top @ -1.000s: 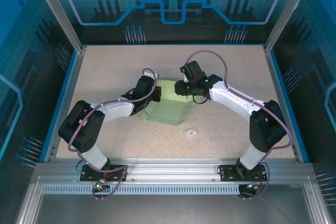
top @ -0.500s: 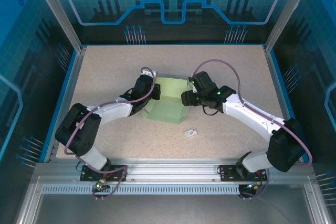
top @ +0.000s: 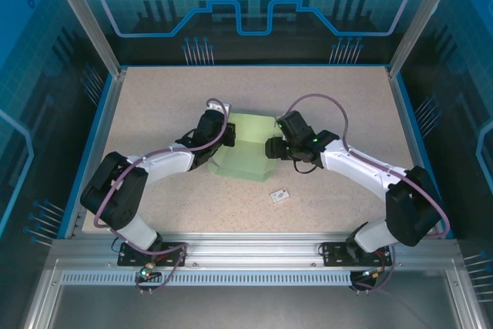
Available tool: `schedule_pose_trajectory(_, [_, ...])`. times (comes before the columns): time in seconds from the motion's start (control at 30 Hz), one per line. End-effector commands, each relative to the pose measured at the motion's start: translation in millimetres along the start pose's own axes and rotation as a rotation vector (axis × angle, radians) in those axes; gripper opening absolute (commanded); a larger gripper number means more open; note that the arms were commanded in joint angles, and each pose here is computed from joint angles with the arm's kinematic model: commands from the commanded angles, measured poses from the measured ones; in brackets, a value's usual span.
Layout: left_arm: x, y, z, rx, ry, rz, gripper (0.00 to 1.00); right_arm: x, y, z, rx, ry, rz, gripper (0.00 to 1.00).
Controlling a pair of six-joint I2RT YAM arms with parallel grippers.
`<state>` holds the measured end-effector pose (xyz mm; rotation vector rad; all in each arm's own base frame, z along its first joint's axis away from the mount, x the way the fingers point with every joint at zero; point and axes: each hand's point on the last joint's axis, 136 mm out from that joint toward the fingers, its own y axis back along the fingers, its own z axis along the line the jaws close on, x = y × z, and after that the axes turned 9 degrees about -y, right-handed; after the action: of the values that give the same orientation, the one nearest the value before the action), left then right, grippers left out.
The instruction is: Fold the paper box
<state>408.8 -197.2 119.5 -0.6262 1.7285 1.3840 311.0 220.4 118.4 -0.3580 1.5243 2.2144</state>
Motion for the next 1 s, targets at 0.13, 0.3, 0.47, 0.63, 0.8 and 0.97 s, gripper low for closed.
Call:
schedule_pose_trajectory(0.13, [-16.9, 10.9, -6.8, 0.024, 0.016, -0.054, 0.02, -15.8, -8.5, 11.8, -0.063, -0.046, -0.051, 0.58])
schedule_pose_trajectory(0.3, [-14.5, 10.2, -8.8, 0.037, 0.018, -0.049, 0.02, -26.6, -9.1, 19.8, -0.071, 0.015, -0.085, 0.56])
schedule_pose_trajectory(0.47, [-12.1, 9.6, -11.1, 0.048, 0.018, -0.041, 0.02, -25.6, -16.3, 35.3, -0.101, 0.099, -0.073, 0.51])
schedule_pose_trajectory(0.63, [-11.7, 9.0, -12.6, 0.057, 0.022, -0.039, 0.02, -17.5, -22.4, 48.0, -0.123, 0.177, -0.049, 0.46])
schedule_pose_trajectory(0.8, [-10.2, 8.8, -12.5, 0.056, 0.025, -0.034, 0.02, -15.8, -20.9, 44.6, -0.098, 0.239, -0.042, 0.45])
schedule_pose_trajectory(0.97, [-10.3, 9.7, -9.9, 0.04, 0.019, -0.028, 0.02, -13.6, -9.3, 35.3, -0.076, 0.282, -0.031, 0.48])
